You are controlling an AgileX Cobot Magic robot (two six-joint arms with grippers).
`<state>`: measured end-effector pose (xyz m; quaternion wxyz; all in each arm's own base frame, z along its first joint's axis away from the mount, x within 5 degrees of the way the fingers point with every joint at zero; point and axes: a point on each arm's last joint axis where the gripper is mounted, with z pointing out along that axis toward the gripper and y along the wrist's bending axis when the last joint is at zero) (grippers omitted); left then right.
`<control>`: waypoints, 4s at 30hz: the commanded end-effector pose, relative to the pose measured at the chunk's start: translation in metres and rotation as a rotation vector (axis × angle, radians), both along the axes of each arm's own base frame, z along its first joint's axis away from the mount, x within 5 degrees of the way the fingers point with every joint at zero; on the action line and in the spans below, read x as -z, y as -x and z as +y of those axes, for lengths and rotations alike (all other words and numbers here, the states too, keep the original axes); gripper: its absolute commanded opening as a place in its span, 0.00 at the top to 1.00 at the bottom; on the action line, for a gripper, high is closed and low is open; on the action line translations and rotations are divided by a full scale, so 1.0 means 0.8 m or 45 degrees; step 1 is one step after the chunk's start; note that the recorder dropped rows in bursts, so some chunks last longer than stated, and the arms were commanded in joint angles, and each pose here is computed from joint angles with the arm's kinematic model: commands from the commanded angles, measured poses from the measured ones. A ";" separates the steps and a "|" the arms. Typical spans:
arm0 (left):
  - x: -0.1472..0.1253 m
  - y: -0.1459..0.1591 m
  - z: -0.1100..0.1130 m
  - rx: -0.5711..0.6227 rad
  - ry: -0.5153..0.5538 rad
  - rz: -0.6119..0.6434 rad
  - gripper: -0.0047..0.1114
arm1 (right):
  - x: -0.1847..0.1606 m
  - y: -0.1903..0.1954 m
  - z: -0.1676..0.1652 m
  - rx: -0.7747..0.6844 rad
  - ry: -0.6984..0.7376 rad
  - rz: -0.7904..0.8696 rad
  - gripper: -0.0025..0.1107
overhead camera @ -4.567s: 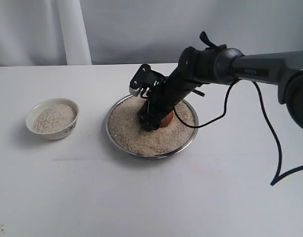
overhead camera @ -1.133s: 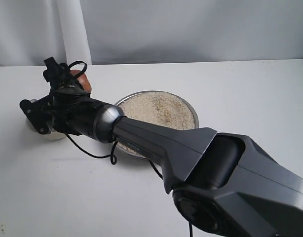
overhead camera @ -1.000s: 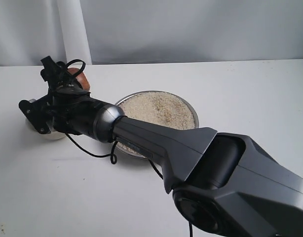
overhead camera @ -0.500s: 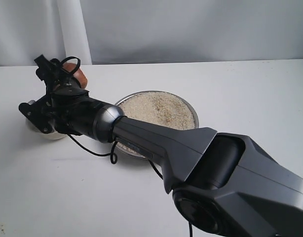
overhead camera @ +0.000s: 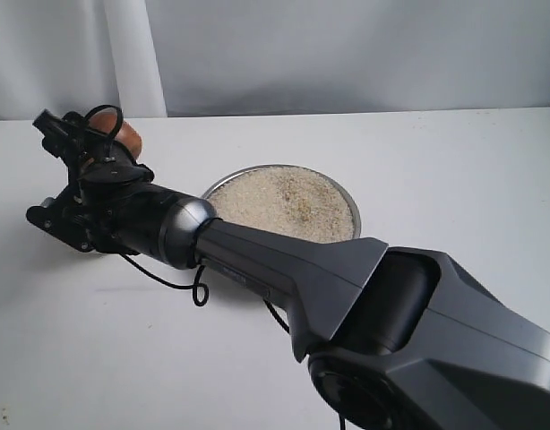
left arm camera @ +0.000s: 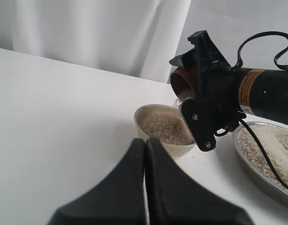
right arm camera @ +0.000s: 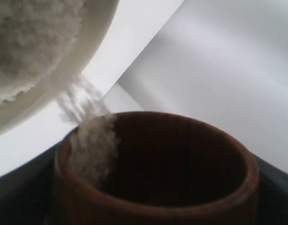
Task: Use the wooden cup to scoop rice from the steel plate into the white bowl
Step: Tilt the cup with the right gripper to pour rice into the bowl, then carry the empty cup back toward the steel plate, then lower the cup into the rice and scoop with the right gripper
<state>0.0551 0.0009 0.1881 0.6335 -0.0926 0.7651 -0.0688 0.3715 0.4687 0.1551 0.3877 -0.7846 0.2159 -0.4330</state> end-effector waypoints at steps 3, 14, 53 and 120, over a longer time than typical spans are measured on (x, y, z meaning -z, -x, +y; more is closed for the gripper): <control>-0.001 0.000 -0.001 0.008 0.009 -0.013 0.96 | -0.024 0.005 0.004 -0.043 -0.013 -0.060 0.98; -0.001 0.000 -0.001 0.008 0.009 -0.013 0.96 | -0.064 0.009 -0.002 0.019 -0.200 0.069 0.98; -0.001 0.000 -0.001 0.008 0.009 -0.013 0.96 | -0.108 -0.018 -0.180 1.023 -0.715 1.460 0.98; -0.001 0.000 -0.001 0.008 0.009 -0.013 0.96 | 0.081 -0.023 -0.198 1.157 -0.009 1.085 0.98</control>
